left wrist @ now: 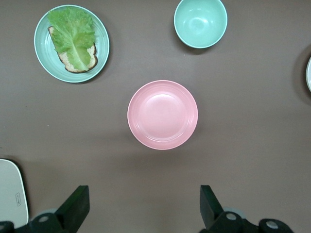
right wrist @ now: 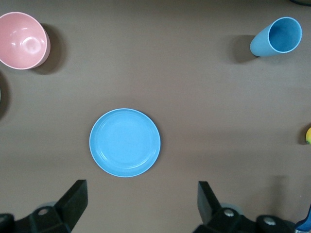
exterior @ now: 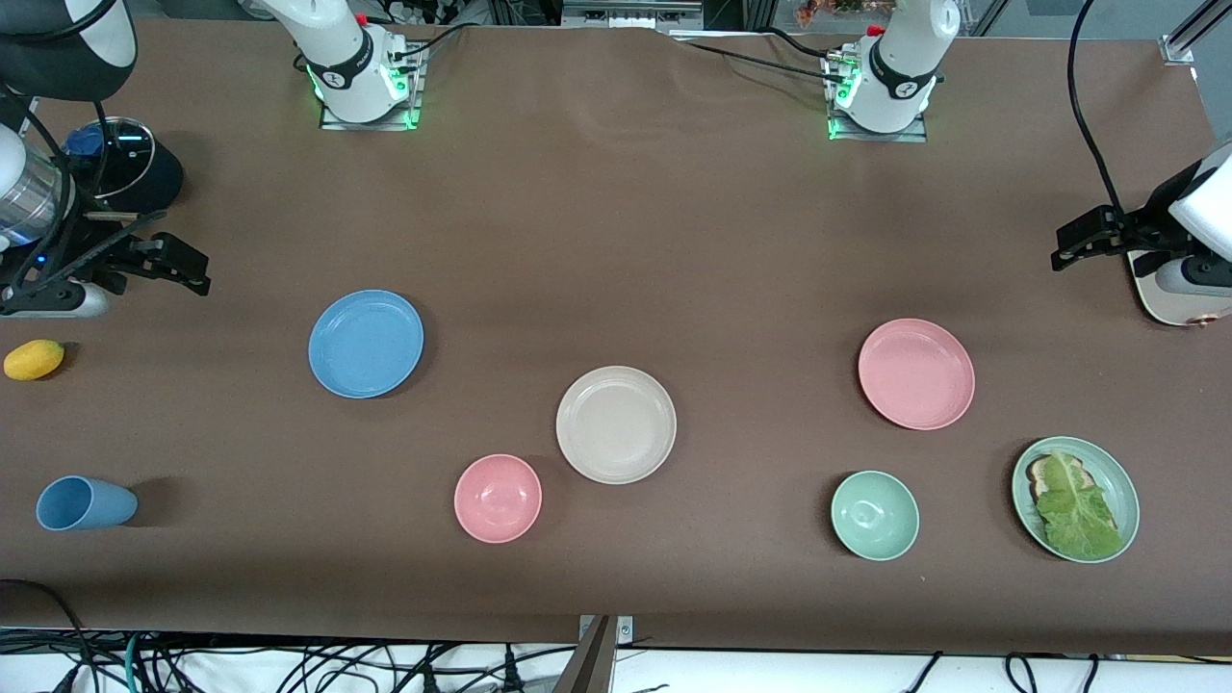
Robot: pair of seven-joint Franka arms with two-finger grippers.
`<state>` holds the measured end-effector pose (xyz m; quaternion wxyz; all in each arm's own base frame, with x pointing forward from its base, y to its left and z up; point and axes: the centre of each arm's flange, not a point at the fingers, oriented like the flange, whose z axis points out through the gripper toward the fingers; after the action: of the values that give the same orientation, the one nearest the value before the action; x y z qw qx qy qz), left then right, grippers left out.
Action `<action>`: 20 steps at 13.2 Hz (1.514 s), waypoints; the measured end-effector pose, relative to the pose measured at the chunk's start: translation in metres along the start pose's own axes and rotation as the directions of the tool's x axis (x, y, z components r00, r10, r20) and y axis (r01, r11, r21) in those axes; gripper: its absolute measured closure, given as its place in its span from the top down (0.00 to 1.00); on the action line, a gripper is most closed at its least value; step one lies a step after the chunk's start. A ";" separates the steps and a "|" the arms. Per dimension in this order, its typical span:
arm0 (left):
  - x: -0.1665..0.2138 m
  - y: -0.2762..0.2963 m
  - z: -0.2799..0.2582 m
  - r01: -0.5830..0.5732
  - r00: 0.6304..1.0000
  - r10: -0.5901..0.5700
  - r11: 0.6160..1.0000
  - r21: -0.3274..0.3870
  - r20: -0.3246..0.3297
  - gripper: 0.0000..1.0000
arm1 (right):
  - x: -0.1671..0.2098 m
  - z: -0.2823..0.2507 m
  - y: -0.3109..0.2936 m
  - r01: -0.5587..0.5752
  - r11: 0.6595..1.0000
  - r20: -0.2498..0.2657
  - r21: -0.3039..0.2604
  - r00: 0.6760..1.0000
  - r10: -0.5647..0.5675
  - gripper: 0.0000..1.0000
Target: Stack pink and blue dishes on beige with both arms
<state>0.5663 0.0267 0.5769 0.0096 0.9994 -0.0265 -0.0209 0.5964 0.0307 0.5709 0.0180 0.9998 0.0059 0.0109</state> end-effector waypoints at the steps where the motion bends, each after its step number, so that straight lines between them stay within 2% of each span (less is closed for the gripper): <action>1: 0.000 0.000 0.000 0.000 1.000 0.000 1.000 0.000 0.000 1.00 | 0.000 0.000 0.000 0.000 1.000 0.000 0.000 1.000 0.000 1.00; 13: 0.000 0.000 0.001 -0.001 1.000 0.001 1.000 0.000 0.001 1.00 | 0.000 0.000 0.000 0.001 1.000 0.000 0.000 1.000 -0.001 1.00; 20: 0.022 -0.004 0.047 -0.001 0.998 0.002 1.000 -0.013 0.066 1.00 | 0.000 0.000 0.000 0.001 1.000 -0.001 0.000 1.000 -0.001 1.00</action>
<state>0.5869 0.0287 0.5289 0.0151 0.9980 -0.0273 -0.0542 0.5965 0.0307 0.5709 0.0180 0.9998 0.0063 0.0115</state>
